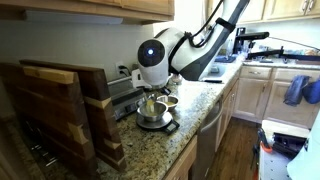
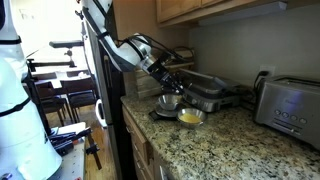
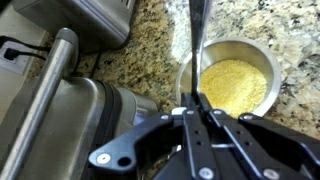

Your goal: Use the silver spoon to scoop out the contents in the right bowl into the left bowl

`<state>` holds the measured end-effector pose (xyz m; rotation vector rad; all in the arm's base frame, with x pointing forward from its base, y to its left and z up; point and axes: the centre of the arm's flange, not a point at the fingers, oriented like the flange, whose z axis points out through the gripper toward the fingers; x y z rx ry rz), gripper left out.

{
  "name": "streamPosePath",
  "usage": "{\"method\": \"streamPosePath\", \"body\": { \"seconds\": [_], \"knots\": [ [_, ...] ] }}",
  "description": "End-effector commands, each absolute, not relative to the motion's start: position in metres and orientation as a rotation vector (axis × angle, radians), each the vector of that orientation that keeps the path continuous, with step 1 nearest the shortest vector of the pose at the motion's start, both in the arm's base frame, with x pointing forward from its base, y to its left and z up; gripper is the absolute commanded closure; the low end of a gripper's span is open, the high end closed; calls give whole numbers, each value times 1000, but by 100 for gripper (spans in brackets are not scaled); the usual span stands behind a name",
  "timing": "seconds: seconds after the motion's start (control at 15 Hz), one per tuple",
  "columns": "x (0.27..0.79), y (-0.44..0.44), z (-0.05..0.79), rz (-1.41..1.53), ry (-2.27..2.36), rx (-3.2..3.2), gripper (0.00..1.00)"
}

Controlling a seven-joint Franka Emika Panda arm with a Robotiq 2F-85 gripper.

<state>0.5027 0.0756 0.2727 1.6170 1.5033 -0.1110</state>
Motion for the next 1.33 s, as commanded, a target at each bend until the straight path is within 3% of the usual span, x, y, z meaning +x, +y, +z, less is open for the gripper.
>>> {"method": "streamPosePath", "body": {
  "seconds": [0.0, 0.8, 1.27],
  "knots": [
    [479, 76, 269, -37, 1476, 1586, 97],
    [449, 75, 258, 358, 1279, 1494, 97],
    [399, 112, 267, 420, 1293, 1449, 97]
  ]
}}
